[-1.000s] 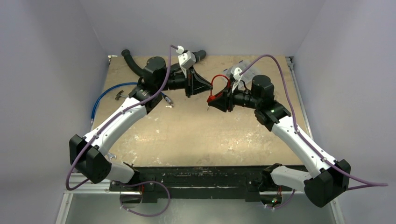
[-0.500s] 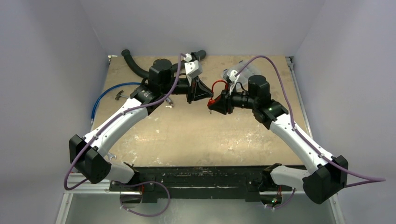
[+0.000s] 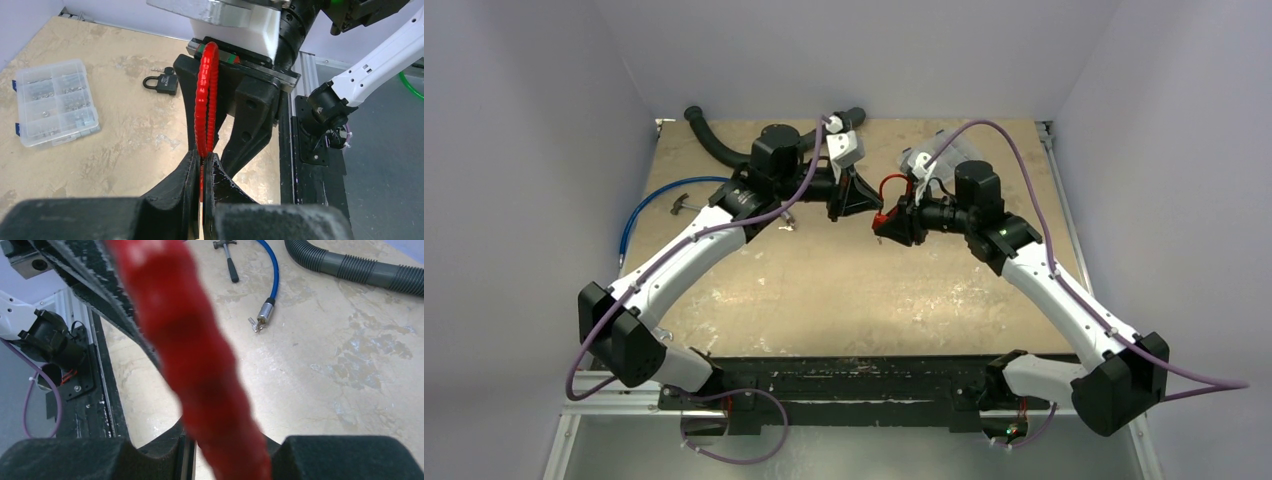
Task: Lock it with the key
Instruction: Lock the lock.
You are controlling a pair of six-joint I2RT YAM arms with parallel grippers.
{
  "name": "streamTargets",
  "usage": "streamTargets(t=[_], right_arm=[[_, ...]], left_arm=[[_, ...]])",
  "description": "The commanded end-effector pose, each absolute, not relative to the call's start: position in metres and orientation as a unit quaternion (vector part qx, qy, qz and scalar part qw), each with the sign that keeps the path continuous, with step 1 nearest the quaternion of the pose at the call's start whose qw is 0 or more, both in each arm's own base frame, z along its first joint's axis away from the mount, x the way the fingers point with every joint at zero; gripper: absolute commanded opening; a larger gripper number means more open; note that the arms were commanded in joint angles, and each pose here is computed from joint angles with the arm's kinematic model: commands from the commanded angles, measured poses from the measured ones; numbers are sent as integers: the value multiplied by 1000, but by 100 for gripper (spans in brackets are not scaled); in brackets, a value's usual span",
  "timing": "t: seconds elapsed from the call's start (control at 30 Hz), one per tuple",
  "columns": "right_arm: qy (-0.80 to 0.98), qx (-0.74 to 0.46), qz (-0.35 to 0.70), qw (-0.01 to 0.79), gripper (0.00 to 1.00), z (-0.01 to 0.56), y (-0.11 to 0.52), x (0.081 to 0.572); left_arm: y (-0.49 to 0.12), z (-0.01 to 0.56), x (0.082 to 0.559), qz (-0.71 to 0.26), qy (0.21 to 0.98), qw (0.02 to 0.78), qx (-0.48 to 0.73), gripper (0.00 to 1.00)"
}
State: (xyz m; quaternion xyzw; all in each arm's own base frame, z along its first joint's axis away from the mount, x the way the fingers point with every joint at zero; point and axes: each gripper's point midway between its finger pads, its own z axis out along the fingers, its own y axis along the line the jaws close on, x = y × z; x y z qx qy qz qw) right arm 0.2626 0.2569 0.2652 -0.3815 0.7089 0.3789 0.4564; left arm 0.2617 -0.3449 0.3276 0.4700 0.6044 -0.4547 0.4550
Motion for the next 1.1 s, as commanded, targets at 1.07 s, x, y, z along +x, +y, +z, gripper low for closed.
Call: streamTargets(t=[1.07], right_arm=[[580,-406,388,590,0,377,258,260]], left_arm=[[-331,270,270,-459,678,361,446,0]])
